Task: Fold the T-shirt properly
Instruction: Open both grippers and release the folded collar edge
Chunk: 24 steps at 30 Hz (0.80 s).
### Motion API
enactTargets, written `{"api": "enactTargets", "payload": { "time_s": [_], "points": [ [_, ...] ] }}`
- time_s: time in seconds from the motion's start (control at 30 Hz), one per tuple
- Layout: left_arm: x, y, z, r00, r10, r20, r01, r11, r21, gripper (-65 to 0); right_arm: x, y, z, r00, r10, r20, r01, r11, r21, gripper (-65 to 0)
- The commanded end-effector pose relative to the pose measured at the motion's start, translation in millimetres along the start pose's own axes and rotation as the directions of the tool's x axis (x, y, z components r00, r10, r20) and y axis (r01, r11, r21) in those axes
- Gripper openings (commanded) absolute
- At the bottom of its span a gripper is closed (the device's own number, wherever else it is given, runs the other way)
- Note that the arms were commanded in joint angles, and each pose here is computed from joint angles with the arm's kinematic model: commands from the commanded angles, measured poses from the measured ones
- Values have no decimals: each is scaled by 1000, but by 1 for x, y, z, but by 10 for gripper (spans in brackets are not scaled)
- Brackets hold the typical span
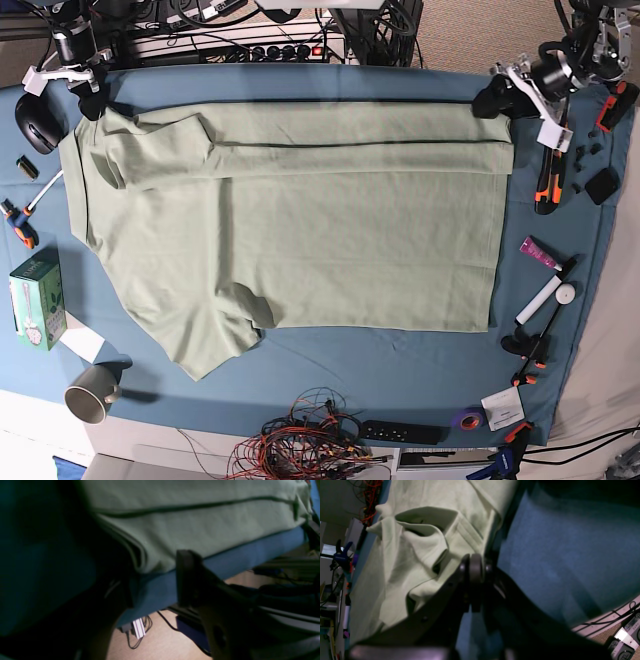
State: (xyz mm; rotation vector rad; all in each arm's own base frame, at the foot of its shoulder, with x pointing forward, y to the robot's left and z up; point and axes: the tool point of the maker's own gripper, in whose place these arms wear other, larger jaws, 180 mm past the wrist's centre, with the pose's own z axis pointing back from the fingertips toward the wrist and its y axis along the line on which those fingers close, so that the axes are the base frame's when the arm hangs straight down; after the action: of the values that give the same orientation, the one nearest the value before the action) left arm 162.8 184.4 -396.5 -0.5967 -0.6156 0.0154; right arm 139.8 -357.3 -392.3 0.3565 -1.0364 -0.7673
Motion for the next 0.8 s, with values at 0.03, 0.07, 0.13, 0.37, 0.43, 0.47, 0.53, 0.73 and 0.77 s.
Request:
{"api": "enactTargets", "payload": {
  "time_s": [0.03, 0.07, 0.13, 0.37, 0.43, 0.47, 0.53, 0.73, 0.77],
  "points": [
    [-1, 13, 7, 1000, -11, -25, 12, 998, 54, -423, 1, -1, 2, 999, 27, -19, -28, 1000, -5, -650],
    [-1, 14, 8, 1000, -9, -22, 10, 998, 59, -423, 1, -1, 2, 999, 27, -19, -28, 1000, -5, -650],
    [-1, 14, 8, 1000, -9, -23, 10, 998, 58, -440, 1, -1, 2, 999, 27, -18, -27, 1000, -6, -650],
    [-1, 14, 8, 1000, -9, -23, 10, 998, 58, -650, 1, -1, 2, 999, 27, -19, -28, 1000, -5, -650],
    [-1, 14, 8, 1000, -10, -23, 11, 998, 58, -650, 1, -1, 2, 999, 29, -22, -29, 1000, -4, -650],
    [-1, 14, 8, 1000, -10, -24, 11, 998, 58, -650, 0, 1, 2, 999, 37, -24, -37, 999, 4, -650],
    [-3, 16, 8, 999, -19, -34, 22, 997, 69, -650, -1, 6, 2, 997, 66, -33, -65, 997, 34, -650],
    [-6, 20, 11, 998, -30, -52, 34, 996, 85, -650, -3, 6, 3, 997, 70, -38, -69, 997, 38, -650],
    [-7, 21, 11, 998, -34, -56, 39, 995, 89, -650, -3, 6, 4, 997, 71, -40, -70, 997, 37, -650]
  ]
}}
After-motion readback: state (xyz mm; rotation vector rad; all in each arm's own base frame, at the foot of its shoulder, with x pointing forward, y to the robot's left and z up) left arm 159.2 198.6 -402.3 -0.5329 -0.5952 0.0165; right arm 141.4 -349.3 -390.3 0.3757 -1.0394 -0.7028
